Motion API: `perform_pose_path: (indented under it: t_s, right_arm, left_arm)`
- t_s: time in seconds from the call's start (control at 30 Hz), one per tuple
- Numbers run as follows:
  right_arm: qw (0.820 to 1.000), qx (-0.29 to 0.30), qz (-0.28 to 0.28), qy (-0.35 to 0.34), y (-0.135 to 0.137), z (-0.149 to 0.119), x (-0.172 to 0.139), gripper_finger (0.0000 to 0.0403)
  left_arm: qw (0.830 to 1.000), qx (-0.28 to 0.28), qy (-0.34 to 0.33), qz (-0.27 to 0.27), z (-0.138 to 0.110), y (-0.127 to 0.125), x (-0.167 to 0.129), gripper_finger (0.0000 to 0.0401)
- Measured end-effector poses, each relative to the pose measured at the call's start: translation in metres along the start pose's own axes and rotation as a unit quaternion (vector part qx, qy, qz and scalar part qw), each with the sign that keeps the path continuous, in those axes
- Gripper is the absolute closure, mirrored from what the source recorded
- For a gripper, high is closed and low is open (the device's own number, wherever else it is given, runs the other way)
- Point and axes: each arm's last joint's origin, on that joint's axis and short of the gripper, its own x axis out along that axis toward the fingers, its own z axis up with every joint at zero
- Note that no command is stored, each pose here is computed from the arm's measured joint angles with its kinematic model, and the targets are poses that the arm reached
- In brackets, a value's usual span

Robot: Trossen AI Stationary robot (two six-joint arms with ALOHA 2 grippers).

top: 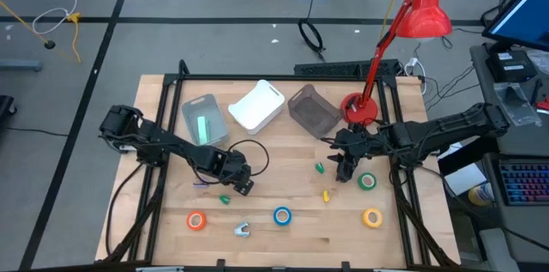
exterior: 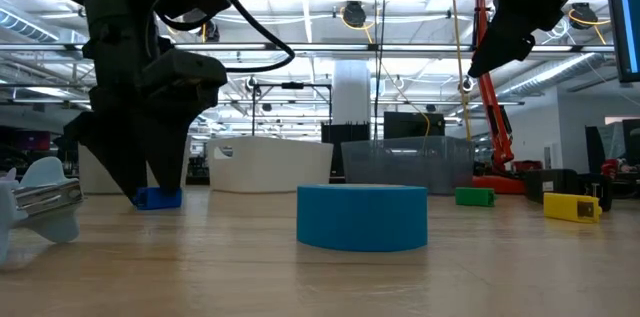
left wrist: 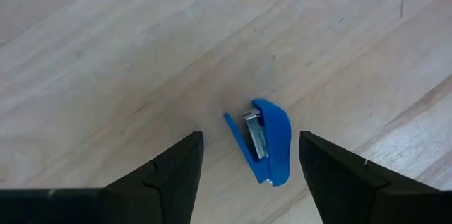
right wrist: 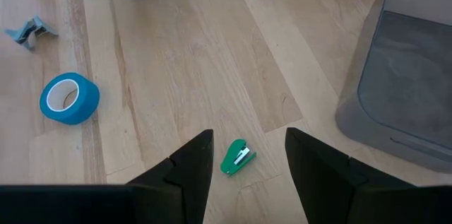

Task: Pick and place Stapler, Stapler remover, tape
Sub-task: Put the blue small stapler into the gray bin

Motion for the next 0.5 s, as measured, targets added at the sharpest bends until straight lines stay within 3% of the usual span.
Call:
perform_pose_path:
  t_s: [0.3,0.5]
  right_arm:
    - [1.0,0.0,0.0,0.0,0.0,0.0,0.0,0.0234]
    - [1.0,0.0,-0.001,0.0,0.0,0.0,0.0,0.0234]
  left_arm:
    - [1.0,-0.007,0.002,0.015,-0.0007,0.0026,-0.0001,0.0166]
    - [1.0,-0.016,0.0,0.018,-0.0007,0.0032,0.0003,0.0241]
